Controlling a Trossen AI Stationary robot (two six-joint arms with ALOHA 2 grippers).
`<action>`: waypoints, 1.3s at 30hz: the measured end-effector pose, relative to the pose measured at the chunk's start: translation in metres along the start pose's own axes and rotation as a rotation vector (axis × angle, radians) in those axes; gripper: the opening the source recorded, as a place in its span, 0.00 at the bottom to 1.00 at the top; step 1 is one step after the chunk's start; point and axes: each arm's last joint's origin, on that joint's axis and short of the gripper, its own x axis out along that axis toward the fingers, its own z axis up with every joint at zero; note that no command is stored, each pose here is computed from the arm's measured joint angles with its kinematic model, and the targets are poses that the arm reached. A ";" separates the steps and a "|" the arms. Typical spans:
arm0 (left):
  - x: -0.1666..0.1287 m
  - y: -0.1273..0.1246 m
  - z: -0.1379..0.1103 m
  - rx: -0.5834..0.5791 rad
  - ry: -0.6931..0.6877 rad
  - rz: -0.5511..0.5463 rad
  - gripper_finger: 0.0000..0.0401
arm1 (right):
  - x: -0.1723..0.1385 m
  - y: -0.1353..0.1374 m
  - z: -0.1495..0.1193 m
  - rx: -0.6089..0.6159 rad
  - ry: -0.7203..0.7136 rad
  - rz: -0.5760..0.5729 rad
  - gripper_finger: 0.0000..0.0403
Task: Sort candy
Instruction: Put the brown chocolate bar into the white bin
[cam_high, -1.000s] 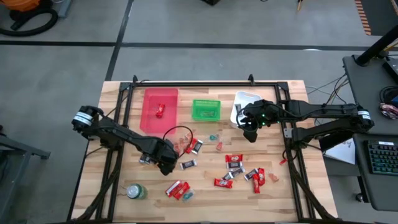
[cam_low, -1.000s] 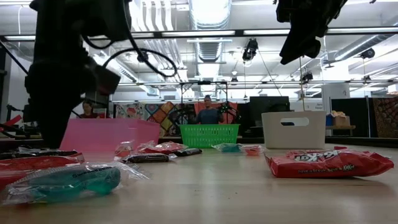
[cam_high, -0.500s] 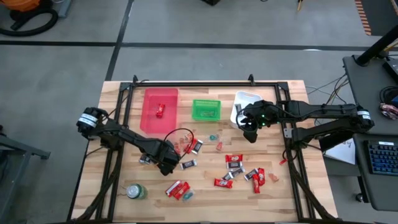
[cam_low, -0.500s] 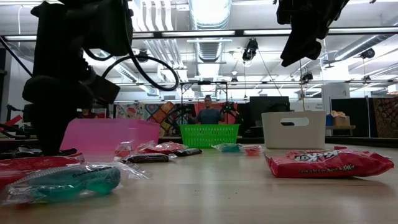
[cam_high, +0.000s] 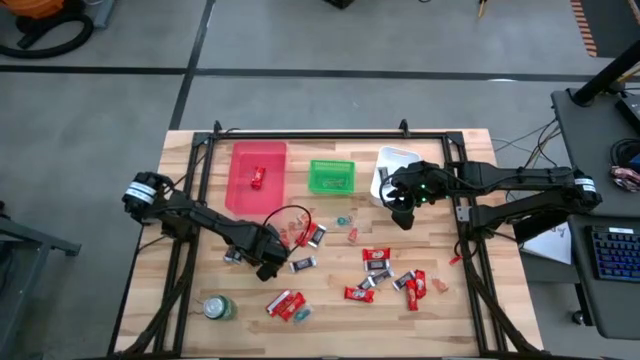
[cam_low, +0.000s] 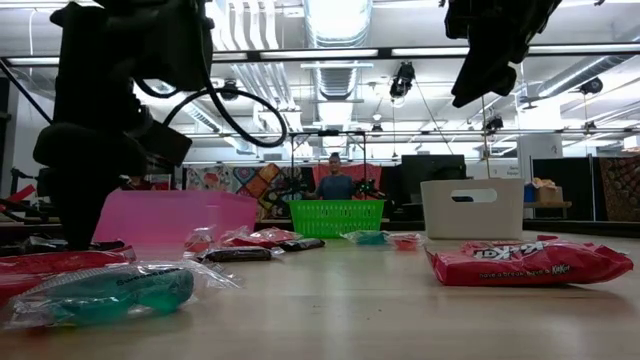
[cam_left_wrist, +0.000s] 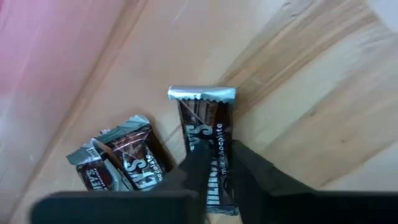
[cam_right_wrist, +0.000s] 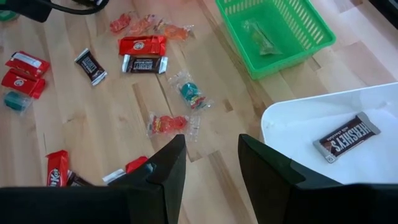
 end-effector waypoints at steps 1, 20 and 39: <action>0.000 0.000 0.000 0.000 -0.001 -0.001 0.04 | 0.000 0.000 0.000 -0.002 0.000 0.000 0.35; -0.068 -0.039 0.018 0.357 -0.209 -0.250 0.00 | 0.013 -0.003 -0.011 -0.025 0.022 -0.003 0.35; -0.061 -0.037 0.013 0.433 -0.214 -0.207 0.02 | 0.019 0.014 -0.021 -0.083 0.011 0.064 0.35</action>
